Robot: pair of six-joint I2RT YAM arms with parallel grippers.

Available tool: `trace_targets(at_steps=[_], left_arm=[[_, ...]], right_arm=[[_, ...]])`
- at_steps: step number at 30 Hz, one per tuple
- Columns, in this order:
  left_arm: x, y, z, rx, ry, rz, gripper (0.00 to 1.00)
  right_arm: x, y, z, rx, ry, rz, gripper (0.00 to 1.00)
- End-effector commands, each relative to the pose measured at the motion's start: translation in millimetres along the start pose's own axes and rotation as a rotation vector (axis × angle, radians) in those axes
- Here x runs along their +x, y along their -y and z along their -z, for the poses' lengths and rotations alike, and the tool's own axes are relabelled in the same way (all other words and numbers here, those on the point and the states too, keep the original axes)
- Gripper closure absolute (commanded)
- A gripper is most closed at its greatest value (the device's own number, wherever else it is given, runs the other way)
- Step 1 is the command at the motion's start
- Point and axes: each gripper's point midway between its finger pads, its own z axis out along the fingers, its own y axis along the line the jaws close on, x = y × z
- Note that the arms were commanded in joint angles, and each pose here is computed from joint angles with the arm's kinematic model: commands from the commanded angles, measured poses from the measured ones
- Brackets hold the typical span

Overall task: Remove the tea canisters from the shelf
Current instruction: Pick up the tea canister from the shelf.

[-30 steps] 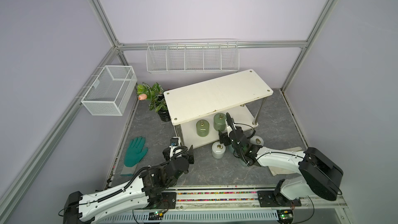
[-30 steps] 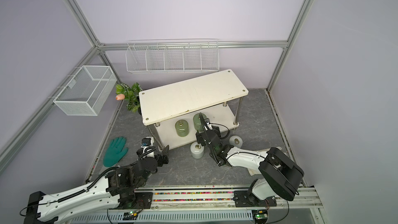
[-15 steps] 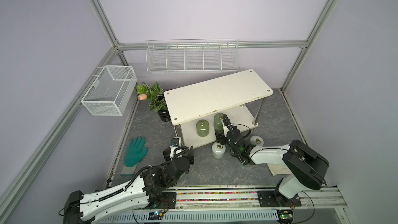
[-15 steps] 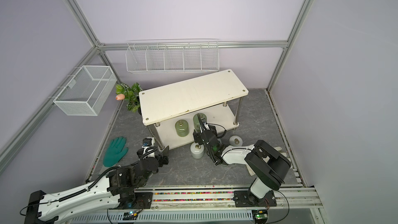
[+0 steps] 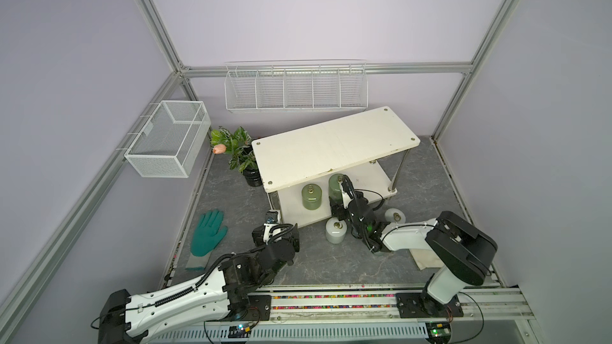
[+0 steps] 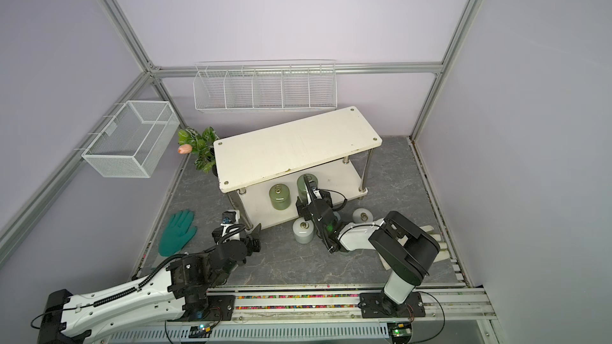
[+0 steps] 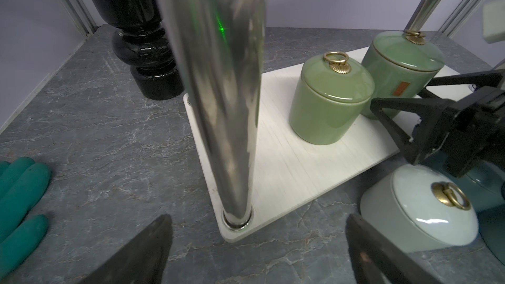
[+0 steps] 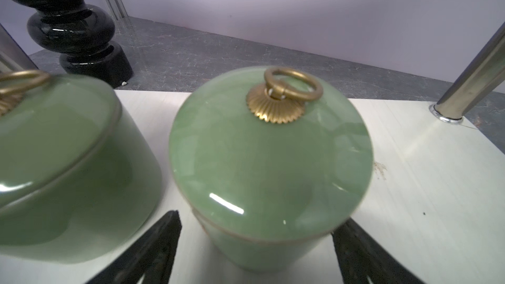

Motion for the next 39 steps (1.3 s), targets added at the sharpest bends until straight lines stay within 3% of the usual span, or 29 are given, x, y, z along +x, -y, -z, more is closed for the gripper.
trace_targets(at_steps=[1,39], left_arm=[[-9,2,2,0.003,0.015,0.026,0.00],[-8,7,-1,-0.003,0.008,0.005,0.00]], right_arm=[[-15,1,-5,0.008,0.057,-0.011,0.11],[-22,4,-38,0.011,0.093,-0.040,0.11]])
